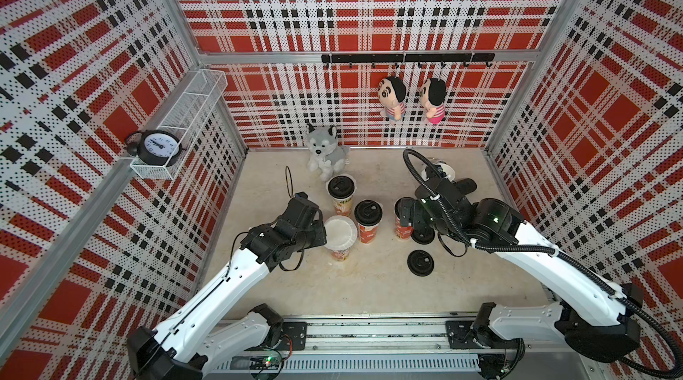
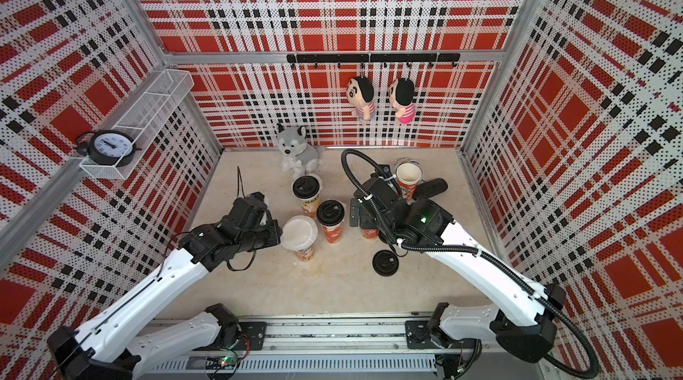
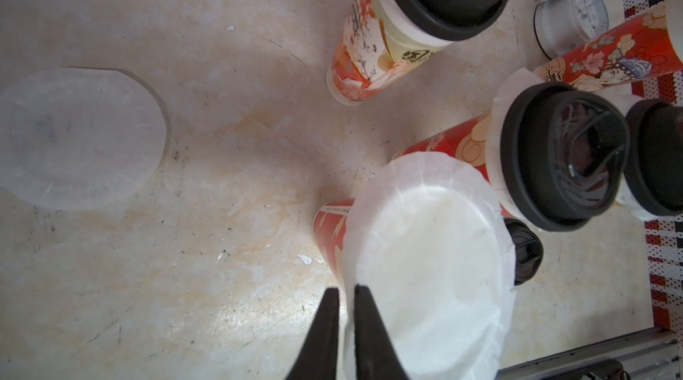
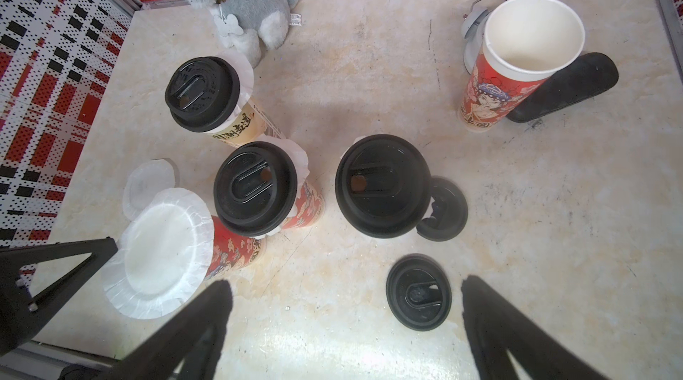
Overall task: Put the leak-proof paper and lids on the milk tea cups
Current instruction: Place the leak-proof paper at the cup.
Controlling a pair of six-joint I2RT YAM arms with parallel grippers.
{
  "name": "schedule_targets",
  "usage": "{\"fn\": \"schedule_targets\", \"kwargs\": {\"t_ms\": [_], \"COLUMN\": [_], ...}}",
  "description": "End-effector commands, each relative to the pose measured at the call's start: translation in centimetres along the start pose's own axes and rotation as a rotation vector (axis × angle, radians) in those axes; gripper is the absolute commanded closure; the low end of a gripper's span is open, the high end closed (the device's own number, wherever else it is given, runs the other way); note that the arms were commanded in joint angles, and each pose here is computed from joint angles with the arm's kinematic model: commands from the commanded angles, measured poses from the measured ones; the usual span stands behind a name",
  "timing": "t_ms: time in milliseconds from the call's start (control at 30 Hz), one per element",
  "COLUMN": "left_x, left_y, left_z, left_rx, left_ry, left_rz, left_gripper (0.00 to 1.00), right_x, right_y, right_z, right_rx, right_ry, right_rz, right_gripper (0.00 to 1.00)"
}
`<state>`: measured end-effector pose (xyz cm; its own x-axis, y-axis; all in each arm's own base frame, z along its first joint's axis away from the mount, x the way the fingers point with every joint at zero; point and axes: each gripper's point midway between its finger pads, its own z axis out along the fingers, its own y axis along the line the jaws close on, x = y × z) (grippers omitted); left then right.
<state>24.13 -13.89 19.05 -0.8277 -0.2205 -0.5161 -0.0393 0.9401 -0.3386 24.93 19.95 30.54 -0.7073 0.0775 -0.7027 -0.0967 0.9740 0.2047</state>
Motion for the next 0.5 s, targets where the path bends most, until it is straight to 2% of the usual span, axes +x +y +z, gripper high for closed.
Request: {"fn": "schedule_targets", "kwargs": {"t_ms": [0, 167, 333, 467], "left_x": [-1.0, -1.5, -2.3, -2.5], "left_y": [0.1, 0.5, 0.4, 0.1], "left_z": [-0.4, -0.5, -0.9, -1.0], "left_rx": [-0.009, -0.013, 0.008, 0.029], "left_ry": [-0.028, -0.043, -0.063, -0.065], "left_rz": [0.007, 0.0, -0.007, -0.006], "left_gripper": [0.86, 0.86, 0.83, 0.82], "right_x": [0.2, 1.4, 4.8, 6.8], "right_y": [-0.1, 0.7, 1.8, 2.5], "right_z": [0.4, 1.7, 4.4, 5.7], "right_rx": [0.006, -0.016, -0.016, -0.012], "right_ry": [0.002, 0.053, 0.176, 0.229], "right_rz": [0.005, -0.022, -0.085, -0.115], "right_gripper": [0.0, 0.0, 0.0, 0.0]}}
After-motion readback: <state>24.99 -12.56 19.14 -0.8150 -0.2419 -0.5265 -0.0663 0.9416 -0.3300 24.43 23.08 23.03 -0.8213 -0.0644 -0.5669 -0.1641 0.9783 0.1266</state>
